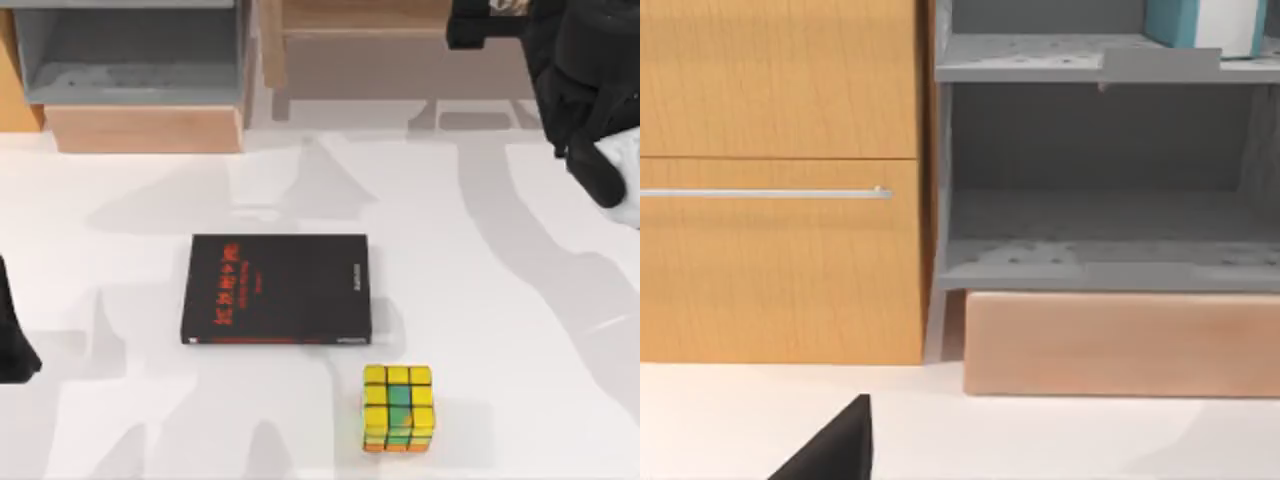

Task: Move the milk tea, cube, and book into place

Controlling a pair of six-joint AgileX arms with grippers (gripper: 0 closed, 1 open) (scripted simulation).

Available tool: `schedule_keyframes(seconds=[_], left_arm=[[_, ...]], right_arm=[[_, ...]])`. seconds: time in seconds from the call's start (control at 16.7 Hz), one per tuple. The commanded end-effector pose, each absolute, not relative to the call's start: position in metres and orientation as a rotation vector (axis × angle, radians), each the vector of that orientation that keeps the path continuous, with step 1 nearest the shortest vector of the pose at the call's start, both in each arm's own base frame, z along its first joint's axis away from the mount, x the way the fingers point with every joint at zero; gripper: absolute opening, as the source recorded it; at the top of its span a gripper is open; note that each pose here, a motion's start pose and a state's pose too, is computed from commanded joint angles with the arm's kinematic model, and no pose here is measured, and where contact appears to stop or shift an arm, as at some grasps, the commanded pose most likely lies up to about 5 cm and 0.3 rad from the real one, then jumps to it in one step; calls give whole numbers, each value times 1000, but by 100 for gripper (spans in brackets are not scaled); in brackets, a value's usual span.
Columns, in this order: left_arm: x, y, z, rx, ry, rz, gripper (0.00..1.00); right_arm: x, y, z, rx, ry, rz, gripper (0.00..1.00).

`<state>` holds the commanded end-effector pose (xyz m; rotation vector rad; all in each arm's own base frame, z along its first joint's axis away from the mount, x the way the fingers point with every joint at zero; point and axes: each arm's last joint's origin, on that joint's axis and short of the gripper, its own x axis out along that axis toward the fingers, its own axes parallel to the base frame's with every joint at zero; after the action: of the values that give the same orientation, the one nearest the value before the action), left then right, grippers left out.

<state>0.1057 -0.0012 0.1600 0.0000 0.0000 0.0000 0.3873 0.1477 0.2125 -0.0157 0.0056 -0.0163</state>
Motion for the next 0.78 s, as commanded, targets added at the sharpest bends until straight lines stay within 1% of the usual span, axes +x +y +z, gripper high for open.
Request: schedule_keyframes(seconds=[0.48, 0.78], left_arm=[[106, -1, 160, 0, 0, 0, 100], [106, -1, 160, 0, 0, 0, 100]], right_arm=[[393, 149, 211, -13, 1, -18, 100], [433, 152, 212, -11, -3, -16, 100]])
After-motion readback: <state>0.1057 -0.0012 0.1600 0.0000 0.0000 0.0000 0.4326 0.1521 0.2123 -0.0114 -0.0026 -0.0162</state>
